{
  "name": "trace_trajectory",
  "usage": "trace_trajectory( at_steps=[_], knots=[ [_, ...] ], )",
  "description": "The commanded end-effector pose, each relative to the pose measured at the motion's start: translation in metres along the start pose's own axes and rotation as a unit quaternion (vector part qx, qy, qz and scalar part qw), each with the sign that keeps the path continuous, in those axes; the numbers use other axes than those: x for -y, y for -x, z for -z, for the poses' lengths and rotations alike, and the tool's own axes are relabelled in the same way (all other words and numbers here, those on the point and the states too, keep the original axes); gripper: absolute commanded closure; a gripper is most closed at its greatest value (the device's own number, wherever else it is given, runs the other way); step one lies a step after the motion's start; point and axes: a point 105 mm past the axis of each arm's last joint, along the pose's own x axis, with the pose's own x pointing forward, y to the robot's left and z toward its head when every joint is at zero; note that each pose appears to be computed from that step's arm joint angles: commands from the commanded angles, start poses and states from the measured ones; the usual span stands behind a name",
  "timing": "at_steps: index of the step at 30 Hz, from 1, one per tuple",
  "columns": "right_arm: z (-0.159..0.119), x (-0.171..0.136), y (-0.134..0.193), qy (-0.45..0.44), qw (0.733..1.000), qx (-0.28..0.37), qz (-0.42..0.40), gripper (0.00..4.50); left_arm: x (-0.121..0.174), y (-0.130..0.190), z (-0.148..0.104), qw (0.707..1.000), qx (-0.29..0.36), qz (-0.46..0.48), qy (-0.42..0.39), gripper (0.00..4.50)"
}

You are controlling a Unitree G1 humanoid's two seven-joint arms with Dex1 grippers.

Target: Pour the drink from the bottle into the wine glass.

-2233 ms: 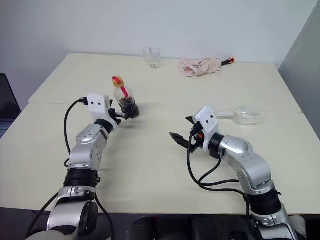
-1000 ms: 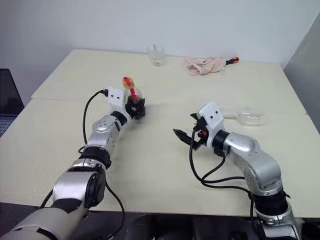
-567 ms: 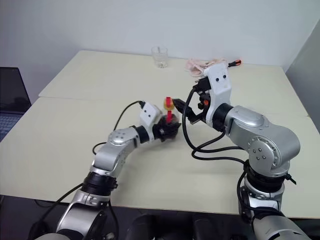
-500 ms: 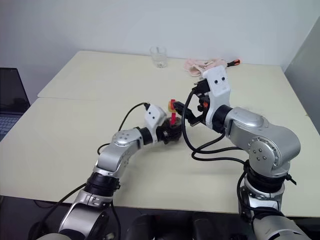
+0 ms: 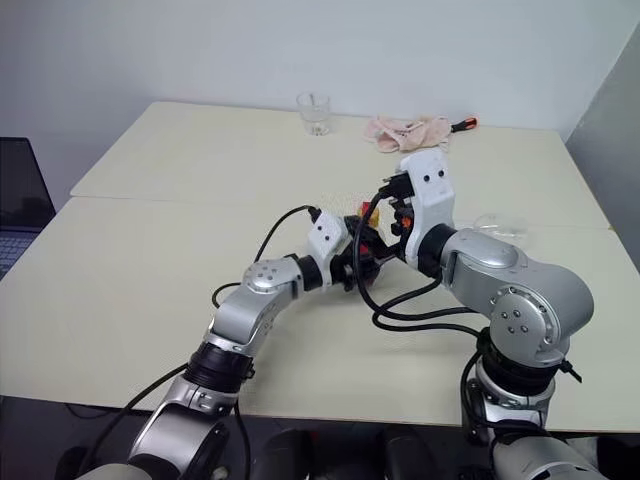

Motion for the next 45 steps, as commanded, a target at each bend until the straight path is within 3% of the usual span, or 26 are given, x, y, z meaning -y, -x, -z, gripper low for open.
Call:
trace_trajectory(
  at_steps=[1, 19, 24, 30, 37, 45],
  knots=[
    [-0.004, 0.003, 0.002, -0.002, 1.0, 0.014, 0.013, 0.39, 0.0, -0.002, -0.024, 0.999, 0.04, -0.002, -0.029, 2.45],
    [-0.023, 0.009, 0.005, -0.025, 0.998, 0.05, 0.028, 0.39, 0.001, -0.001, -0.024, 0.999, 0.05, 0.016, 0.008, 2.45],
    [-0.044, 0.02, 0.034, 0.007, 0.997, 0.073, 0.006, 0.39, -0.007, 0.006, -0.021, 0.996, 0.048, 0.069, 0.016, 2.51],
    [-0.031, 0.01, 0.045, 0.039, 0.997, 0.064, -0.003, 0.39, -0.011, 0.003, -0.021, 0.989, 0.042, 0.143, 0.007, 2.51],
    [-0.019, -0.006, 0.038, 0.012, 0.995, 0.085, 0.054, 0.39, -0.01, -0.014, -0.021, 0.979, 0.031, 0.202, -0.017, 2.52],
    [-0.017, -0.003, 0.039, -0.008, 0.985, 0.1, 0.142, 0.39, -0.001, -0.029, -0.023, 0.97, 0.029, 0.238, -0.031, 2.52]
  ],
)
